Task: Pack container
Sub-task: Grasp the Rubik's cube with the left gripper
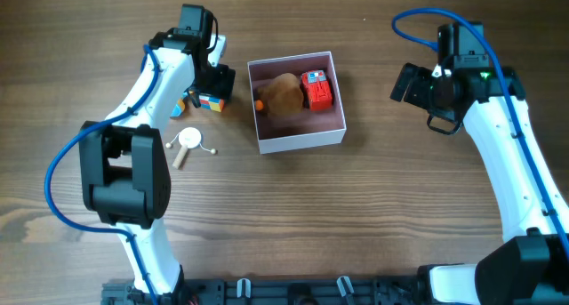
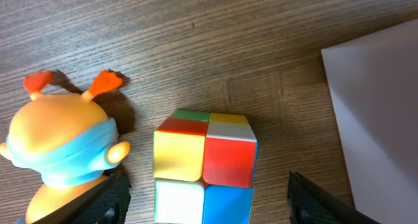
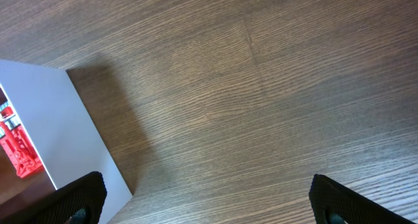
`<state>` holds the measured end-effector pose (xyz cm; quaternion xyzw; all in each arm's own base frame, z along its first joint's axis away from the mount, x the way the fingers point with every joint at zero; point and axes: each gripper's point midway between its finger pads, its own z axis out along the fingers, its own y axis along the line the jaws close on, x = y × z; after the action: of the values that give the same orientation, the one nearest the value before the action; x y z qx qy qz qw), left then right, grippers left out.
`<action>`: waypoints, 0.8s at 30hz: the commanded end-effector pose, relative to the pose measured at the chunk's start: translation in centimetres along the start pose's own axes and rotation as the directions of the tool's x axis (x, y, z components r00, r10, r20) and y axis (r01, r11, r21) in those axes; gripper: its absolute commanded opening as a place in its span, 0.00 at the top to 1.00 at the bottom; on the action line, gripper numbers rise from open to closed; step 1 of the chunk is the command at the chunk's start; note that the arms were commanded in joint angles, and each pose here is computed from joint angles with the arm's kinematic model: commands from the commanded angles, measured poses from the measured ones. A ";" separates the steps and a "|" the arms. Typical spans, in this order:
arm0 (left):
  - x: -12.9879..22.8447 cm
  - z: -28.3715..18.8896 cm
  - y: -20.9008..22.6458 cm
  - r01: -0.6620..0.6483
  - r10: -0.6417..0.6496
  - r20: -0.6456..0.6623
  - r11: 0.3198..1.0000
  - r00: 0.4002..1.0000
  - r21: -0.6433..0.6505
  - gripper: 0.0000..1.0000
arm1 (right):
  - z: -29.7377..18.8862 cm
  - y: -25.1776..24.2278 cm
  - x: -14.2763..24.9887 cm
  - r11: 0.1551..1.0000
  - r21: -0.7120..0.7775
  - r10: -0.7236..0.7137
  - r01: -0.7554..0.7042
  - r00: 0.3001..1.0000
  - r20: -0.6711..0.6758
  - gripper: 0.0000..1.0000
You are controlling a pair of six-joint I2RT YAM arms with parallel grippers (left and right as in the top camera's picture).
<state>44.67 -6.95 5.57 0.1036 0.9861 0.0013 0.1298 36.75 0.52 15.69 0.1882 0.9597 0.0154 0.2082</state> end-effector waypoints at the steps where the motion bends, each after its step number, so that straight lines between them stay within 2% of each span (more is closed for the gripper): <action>1: 0.5 1.2 -0.4 -0.035 0.036 -0.033 0.999 0.999 0.023 0.22 | 0.3 0.1 0.2 1.000 -0.005 0.002 -0.002 1.000 -0.011 0.00; 8: 1.4 2.9 -0.5 -0.035 0.037 -0.078 0.999 0.996 0.026 0.23 | 0.3 0.1 0.2 1.000 -0.005 0.002 -0.002 1.000 -0.011 0.00; 10: 1.5 3.1 -0.5 -0.035 0.037 -0.084 0.999 0.996 0.027 0.28 | 0.3 0.1 0.2 1.000 -0.005 0.002 -0.002 1.000 -0.011 0.01; 14: 1.4 3.1 -0.5 -0.035 0.037 -0.081 0.999 0.996 0.026 0.28 | 0.3 0.1 0.2 1.000 -0.005 0.002 -0.002 1.000 -0.011 0.00; 24: 1.6 1.9 -0.5 -0.034 0.036 -0.081 0.999 0.996 0.026 0.44 | 0.3 0.1 0.2 1.000 -0.005 0.002 -0.002 1.000 -0.011 0.00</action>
<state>43.49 -6.76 2.40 0.1159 0.9900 0.0048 0.0807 36.75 0.52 15.69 0.1880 0.9597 0.0153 0.2082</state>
